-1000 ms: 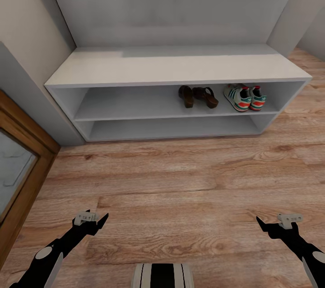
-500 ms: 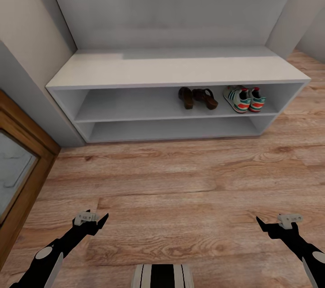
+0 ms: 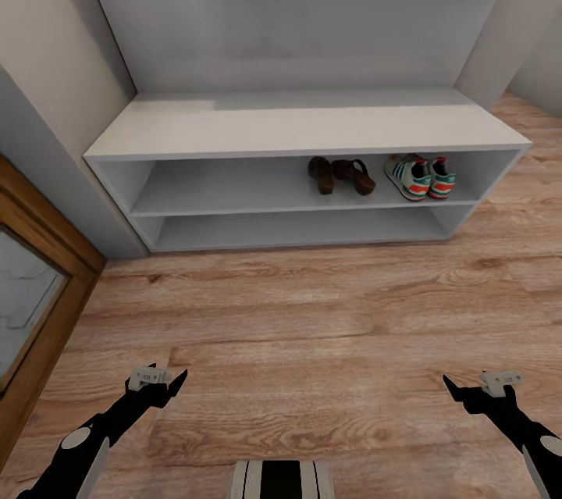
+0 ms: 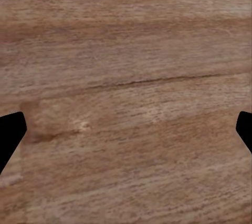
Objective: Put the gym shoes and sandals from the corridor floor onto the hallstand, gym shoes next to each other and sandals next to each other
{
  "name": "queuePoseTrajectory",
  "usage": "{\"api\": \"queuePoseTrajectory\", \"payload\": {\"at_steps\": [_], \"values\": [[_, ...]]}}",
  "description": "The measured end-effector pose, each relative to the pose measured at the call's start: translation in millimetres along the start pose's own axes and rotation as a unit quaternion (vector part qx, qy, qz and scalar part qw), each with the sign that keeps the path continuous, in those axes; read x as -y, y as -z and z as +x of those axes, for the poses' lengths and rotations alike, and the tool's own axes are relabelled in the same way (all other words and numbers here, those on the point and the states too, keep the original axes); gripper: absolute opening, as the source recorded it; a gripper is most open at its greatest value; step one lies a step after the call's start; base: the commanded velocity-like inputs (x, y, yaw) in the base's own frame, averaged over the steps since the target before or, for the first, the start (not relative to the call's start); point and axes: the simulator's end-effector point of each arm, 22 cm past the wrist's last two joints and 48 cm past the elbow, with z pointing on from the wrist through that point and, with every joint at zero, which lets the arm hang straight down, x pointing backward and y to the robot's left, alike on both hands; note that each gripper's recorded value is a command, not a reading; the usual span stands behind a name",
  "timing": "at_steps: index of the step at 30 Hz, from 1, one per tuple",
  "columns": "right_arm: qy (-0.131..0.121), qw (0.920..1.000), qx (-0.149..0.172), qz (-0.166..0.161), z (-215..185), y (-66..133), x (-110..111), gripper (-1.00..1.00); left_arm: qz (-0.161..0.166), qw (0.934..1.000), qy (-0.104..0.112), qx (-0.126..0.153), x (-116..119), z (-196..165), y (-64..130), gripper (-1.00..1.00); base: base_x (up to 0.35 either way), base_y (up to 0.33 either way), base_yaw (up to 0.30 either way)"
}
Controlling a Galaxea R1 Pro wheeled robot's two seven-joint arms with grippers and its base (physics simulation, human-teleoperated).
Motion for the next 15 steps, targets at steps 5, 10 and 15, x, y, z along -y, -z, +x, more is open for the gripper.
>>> {"api": "queuePoseTrajectory", "payload": {"at_steps": [5, 10, 15], "values": [[0.0, 1.0, 0.004, 0.0, -4, 1.0, 1, 1.0, 0.0, 1.0, -0.001, 0.004, 0, -4, 0.8, 1.0, 0.0, 0.0, 0.0], [0.0, 1.0, 0.008, 0.001, -8, 2.0, 1, 1.0, 0.0, 1.0, -0.002, 0.008, 1, -8, 1.7, 1.0, 0.0, 0.0, 0.0], [-0.001, 0.9999, 0.012, 0.002, -12, 3.0, 2, 1.0, 0.0, 0.9999, -0.003, 0.011, 1, -12, 2.6, 1.0, 0.0, 0.0, 0.0]]}}
